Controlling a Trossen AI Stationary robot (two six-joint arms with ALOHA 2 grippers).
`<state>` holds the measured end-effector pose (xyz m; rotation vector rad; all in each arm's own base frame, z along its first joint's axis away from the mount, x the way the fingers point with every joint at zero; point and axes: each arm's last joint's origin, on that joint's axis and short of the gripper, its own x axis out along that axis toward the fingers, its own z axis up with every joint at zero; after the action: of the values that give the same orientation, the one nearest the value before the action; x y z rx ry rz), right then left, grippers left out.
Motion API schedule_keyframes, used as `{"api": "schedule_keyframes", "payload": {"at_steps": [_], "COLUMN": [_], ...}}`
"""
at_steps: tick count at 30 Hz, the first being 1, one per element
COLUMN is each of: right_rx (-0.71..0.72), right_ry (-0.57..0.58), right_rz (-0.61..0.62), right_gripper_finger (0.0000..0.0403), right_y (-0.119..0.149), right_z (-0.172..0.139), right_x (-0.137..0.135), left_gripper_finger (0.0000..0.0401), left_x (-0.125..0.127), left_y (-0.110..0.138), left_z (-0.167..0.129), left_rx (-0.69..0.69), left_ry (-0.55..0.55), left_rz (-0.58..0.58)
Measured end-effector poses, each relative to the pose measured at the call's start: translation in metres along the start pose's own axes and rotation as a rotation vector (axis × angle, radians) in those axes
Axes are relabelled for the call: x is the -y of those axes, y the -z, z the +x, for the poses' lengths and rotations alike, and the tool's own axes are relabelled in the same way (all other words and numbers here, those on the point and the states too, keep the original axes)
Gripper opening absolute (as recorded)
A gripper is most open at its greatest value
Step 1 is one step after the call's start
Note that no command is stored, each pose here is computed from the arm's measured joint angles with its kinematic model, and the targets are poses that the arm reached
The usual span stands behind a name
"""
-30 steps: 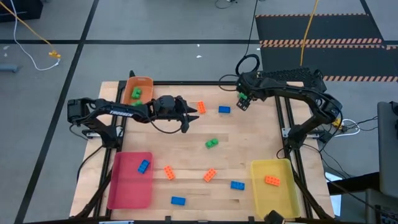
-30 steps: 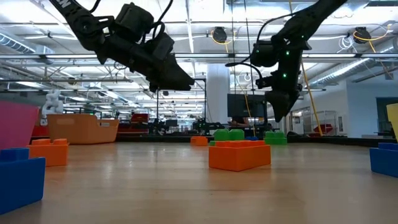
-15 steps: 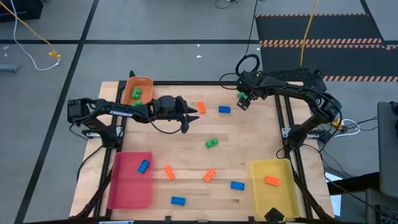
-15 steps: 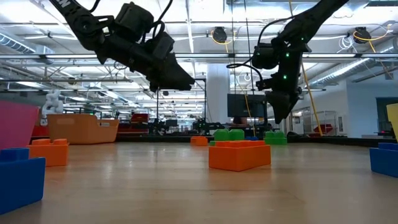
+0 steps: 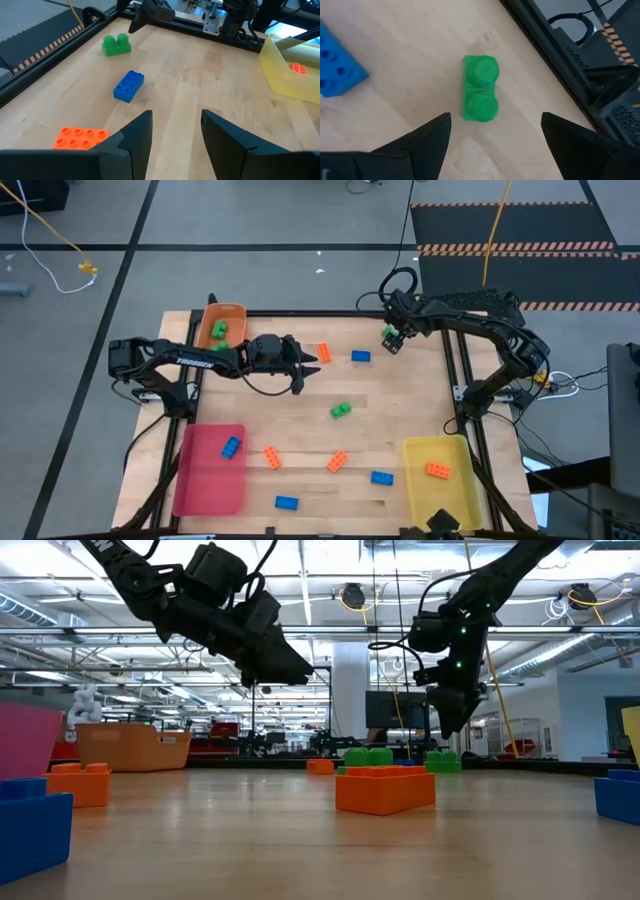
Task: Sort & place blocks by color
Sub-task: Put the game piece into the orange bin
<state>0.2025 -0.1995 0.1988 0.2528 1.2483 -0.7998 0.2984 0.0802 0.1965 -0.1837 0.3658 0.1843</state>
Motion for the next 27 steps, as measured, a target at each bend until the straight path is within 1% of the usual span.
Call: {"api": "schedule_keyframes", "payload": {"at_steps": [5,11,13,17,20,27], "right_rx": [0.012,0.055,0.033,-0.050,-0.084,-0.112], "right_ry": [-0.019,-0.014,-0.034,-0.041,-0.045,-0.048], "right_rz": [0.027,0.033,0.035,0.010,-0.001,-0.021], "right_gripper_finger": [0.0306,0.0306,0.0306,0.0306,0.0306,0.0304], "right_y": [-0.001,-0.006,-0.005,-0.002,-0.001,0.000], "right_z": [0.001,0.003,0.010,0.029,0.040,0.049], "right_x": [0.004,0.008,0.008,0.006,0.003,0.001], "left_gripper_finger": [0.0170,0.0170,0.0170,0.0170,0.0170,0.0170], "left_x": [0.000,0.000,0.000,0.000,0.000,0.000], "left_y": [0.000,0.000,0.000,0.000,0.000,0.000], "left_z": [0.000,0.000,0.000,0.000,0.000,0.000], "left_rx": [0.002,0.003,0.003,0.003,0.003,0.002], "left_ry": [0.000,0.000,0.001,0.001,0.001,0.000], "left_rz": [0.000,-0.001,-0.004,-0.004,-0.007,-0.013]}}
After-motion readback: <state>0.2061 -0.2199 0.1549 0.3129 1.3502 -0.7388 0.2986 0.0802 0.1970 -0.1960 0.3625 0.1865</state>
